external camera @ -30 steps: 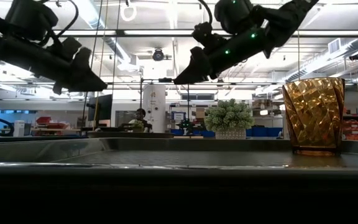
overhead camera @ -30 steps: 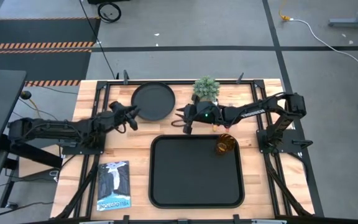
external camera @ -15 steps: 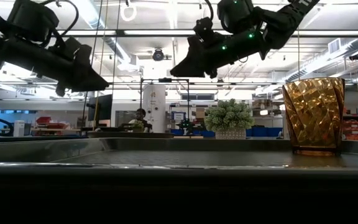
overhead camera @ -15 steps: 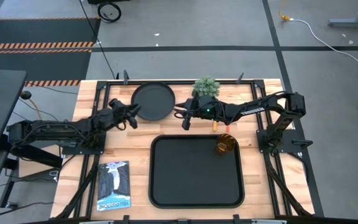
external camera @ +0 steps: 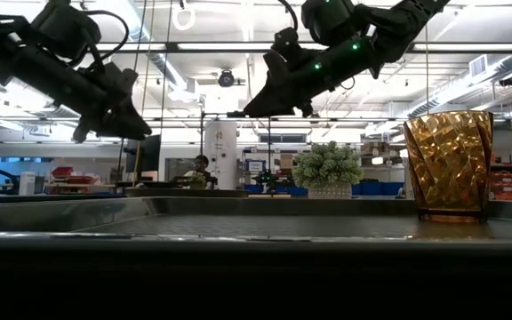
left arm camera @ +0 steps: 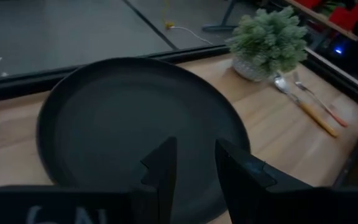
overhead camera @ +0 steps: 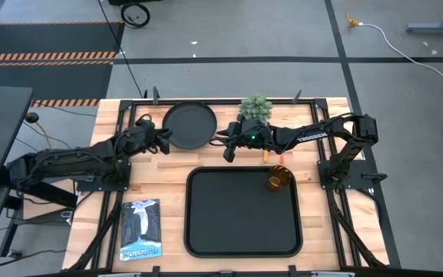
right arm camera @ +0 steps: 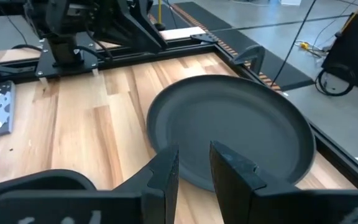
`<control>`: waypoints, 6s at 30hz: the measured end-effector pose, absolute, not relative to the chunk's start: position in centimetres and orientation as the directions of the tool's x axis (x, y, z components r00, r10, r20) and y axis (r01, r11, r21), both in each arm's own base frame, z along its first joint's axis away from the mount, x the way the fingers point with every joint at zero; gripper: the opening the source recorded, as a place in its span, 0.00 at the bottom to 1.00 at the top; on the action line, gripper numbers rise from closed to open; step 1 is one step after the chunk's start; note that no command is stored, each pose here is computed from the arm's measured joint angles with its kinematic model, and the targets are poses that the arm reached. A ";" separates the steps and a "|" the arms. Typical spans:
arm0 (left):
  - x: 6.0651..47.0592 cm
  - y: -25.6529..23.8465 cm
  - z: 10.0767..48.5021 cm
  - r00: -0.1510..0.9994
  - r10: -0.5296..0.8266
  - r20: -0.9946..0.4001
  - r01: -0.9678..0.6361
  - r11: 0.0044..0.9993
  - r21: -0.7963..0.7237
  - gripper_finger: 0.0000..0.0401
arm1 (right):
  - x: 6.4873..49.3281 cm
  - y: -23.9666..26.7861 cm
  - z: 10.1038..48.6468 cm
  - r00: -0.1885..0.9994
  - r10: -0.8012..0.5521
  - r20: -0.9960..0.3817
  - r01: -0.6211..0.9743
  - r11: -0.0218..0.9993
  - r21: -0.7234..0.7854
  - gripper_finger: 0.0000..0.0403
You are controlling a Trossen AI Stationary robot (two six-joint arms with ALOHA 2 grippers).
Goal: Pick and place plate/cup/fork/spoon on tray
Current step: Put the black plate on the black tray at the bottom of the brown cup
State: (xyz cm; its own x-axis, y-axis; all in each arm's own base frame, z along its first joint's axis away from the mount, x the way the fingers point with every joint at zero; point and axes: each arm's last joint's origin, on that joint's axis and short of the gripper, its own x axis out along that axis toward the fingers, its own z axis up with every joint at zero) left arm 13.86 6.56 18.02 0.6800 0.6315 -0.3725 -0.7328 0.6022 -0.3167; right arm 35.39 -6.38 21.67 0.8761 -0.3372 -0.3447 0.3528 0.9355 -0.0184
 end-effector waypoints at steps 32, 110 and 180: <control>13.4 9.1 16.1 0.595 0.623 -0.507 -0.800 0.515 -0.307 0.30 | 35.8 -8.6 23.4 0.864 -0.361 -0.352 0.362 0.930 -0.067 0.24; 15.0 15.9 14.5 0.245 0.444 -0.862 -0.894 0.447 -0.023 0.08 | 36.0 -7.6 23.4 0.883 -0.308 -0.355 0.284 0.951 -0.118 0.24; 29.3 3.0 20.3 0.517 0.022 -0.856 -0.517 0.805 -0.291 0.04 | 31.6 -2.4 27.0 0.748 -0.464 -0.474 0.355 0.884 -0.305 0.20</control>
